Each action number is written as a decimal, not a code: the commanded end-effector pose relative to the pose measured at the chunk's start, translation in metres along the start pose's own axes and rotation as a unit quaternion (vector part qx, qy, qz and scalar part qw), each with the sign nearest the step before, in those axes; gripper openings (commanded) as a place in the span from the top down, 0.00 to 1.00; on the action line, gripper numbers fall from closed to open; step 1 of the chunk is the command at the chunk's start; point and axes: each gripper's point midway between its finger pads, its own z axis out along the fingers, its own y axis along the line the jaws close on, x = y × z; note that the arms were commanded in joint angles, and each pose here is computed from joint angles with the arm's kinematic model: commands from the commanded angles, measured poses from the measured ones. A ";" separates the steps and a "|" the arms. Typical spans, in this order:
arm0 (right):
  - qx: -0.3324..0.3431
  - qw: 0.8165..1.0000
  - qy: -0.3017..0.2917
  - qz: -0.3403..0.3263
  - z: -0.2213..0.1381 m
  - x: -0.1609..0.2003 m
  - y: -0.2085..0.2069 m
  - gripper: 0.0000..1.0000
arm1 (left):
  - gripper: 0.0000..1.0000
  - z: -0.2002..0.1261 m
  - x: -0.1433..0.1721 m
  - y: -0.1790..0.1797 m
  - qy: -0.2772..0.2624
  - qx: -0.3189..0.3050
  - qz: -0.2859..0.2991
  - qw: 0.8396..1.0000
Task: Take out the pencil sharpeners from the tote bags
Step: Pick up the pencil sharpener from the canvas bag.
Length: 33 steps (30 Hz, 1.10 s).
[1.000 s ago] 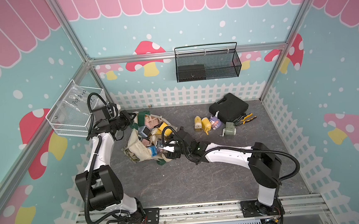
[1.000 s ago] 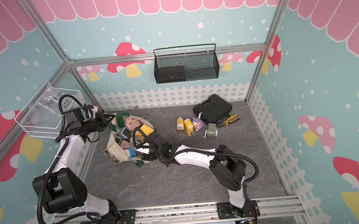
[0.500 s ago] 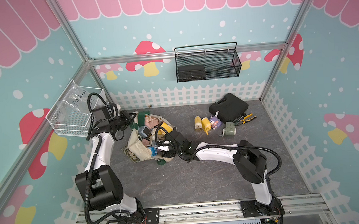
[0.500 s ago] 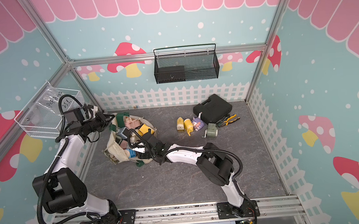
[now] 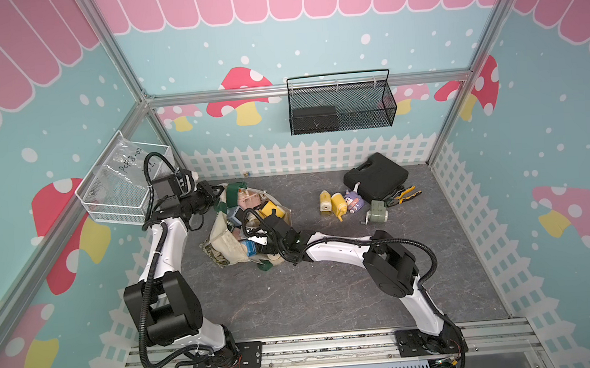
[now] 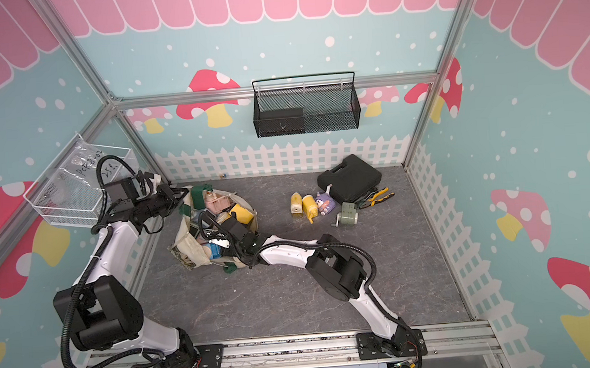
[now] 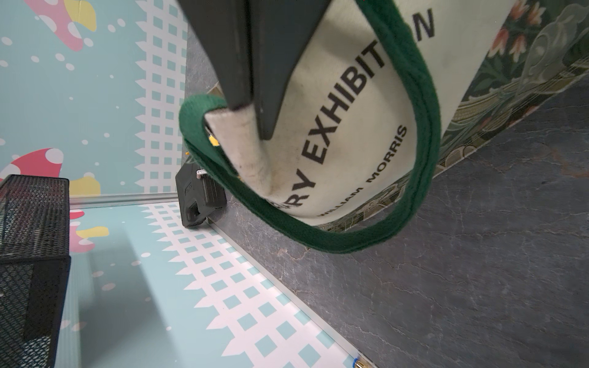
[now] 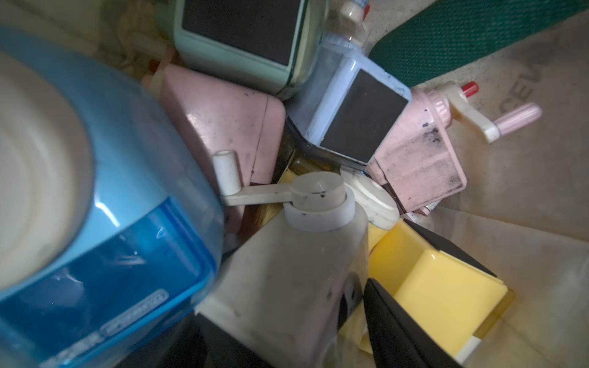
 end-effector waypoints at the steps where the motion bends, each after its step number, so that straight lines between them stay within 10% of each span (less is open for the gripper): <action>1: 0.025 0.999 0.027 0.015 0.012 0.011 -0.004 0.29 | 1.00 -0.003 -0.004 -0.011 -0.007 0.018 0.012 1.000; 33: 0.002 0.991 -0.089 0.103 -0.055 -0.069 -0.050 0.56 | 1.00 -0.003 -0.004 -0.010 -0.007 0.017 0.011 1.000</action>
